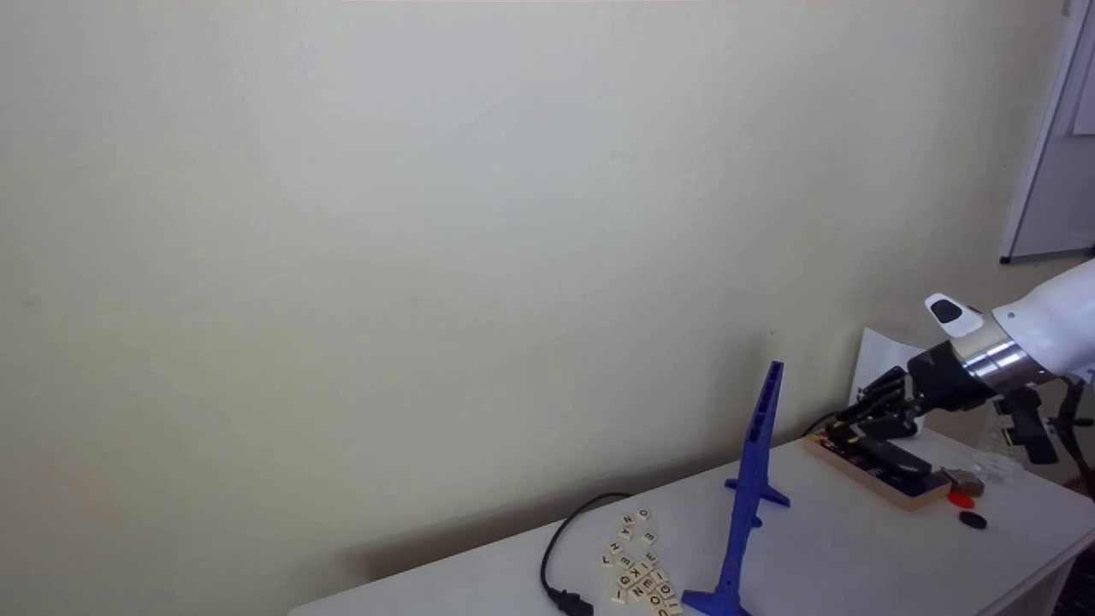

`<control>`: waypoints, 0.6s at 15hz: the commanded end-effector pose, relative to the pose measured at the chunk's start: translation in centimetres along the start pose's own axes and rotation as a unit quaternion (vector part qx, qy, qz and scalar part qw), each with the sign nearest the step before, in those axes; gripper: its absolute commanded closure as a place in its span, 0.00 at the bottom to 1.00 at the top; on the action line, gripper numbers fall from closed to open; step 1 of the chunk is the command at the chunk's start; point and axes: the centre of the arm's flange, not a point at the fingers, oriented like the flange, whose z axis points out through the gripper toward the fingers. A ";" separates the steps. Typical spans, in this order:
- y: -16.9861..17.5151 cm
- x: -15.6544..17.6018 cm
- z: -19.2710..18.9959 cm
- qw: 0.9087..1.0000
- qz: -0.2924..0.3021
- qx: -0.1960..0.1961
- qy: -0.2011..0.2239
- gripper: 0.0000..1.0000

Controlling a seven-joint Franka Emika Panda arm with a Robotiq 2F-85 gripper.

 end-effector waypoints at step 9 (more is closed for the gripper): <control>-0.9 0.5 -4.9 0.999 -0.001 -0.036 0.033 0.89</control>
